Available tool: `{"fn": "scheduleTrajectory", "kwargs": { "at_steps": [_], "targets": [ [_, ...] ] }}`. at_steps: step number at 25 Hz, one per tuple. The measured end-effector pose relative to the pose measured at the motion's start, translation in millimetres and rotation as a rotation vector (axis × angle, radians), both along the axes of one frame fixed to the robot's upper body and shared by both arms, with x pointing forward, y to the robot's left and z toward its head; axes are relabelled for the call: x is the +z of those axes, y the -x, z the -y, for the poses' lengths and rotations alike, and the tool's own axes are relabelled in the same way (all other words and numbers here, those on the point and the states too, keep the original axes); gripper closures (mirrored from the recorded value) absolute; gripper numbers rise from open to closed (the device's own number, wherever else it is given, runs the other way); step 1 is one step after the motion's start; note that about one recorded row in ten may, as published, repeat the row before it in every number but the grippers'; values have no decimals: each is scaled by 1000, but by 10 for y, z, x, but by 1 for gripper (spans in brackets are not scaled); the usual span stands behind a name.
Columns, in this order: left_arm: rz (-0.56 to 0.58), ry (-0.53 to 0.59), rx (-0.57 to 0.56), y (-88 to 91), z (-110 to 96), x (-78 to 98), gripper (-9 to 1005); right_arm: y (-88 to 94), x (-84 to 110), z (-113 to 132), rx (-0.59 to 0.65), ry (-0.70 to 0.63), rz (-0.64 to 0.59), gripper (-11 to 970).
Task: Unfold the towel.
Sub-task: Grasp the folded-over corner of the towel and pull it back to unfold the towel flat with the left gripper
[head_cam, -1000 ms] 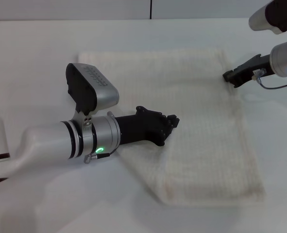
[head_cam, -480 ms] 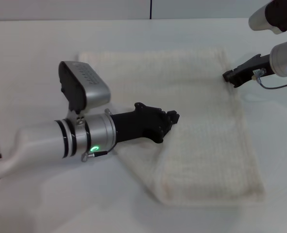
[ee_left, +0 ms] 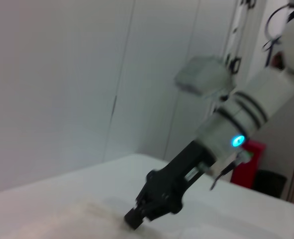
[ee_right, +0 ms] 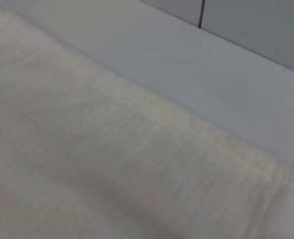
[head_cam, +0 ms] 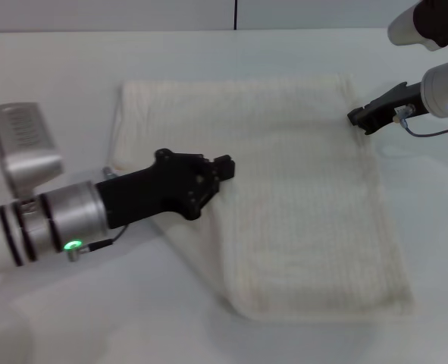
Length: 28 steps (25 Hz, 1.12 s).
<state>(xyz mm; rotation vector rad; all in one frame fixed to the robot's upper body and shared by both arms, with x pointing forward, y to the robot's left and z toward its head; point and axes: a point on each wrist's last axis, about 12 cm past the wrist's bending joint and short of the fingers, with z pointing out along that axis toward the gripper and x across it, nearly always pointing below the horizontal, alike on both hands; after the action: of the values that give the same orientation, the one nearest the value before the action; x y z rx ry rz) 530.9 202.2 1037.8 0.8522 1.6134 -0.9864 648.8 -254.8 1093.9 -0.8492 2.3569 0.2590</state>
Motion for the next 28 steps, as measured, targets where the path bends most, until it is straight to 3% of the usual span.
{"fn": "scheduleTrajectory", "kwargs": {
  "at_steps": [5,12,18,28],
  "targets": [
    [53,32,-57,135,-214,67,955,-6,8,5,0,2,2,960],
    [32,6,-106,211,-298,54,954,-5,2,20,-2,16,-3,961],
    [32,6,-106,211,-298,54,954,-4,-1,20,-1,19,-5,961],
    [29,-1,-76,321,-523,48,954,5,-18,19,-1,20,-12,961]
  ]
}}
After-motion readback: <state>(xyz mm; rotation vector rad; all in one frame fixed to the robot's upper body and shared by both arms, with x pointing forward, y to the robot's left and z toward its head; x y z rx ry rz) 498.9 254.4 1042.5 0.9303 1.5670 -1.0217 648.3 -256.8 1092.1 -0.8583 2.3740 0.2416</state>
